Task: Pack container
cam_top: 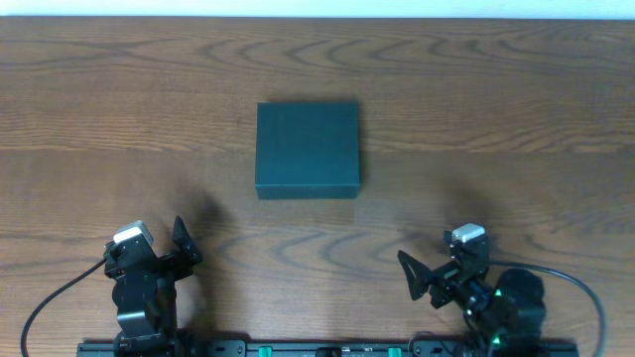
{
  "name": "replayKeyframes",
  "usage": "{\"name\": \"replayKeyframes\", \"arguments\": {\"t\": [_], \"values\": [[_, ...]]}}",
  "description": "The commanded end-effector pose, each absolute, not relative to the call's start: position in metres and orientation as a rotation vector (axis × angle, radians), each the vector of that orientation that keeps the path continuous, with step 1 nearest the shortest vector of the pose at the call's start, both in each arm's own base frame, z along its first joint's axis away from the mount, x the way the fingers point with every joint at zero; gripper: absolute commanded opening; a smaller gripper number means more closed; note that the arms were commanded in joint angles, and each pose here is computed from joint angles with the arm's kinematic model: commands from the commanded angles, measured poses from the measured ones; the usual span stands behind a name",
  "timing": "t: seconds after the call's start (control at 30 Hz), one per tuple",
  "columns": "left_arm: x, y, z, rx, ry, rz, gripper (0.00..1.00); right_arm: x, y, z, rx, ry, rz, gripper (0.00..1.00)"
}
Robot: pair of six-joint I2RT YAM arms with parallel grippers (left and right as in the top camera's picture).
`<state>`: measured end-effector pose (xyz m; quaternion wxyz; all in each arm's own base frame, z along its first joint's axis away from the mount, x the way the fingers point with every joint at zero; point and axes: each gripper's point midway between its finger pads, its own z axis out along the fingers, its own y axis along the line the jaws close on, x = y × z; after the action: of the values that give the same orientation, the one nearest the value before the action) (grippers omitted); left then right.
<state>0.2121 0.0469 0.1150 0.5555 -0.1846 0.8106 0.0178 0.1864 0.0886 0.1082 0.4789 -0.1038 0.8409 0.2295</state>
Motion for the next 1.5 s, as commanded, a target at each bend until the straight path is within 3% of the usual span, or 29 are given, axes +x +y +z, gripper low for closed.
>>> {"name": "replayKeyframes", "arguments": {"t": [0.0, 1.47], "values": [[0.2116, 0.0476, 0.1069, -0.440, 1.928, 0.050, 0.95, 0.1939, 0.0779, 0.1057, -0.233, 2.028, 0.461, 0.99], [0.2115, 0.0477, 0.1069, -0.440, 1.928, 0.050, 0.95, 0.1961, 0.0772, 0.1080, -0.241, 2.009, 0.427, 0.99]]}}
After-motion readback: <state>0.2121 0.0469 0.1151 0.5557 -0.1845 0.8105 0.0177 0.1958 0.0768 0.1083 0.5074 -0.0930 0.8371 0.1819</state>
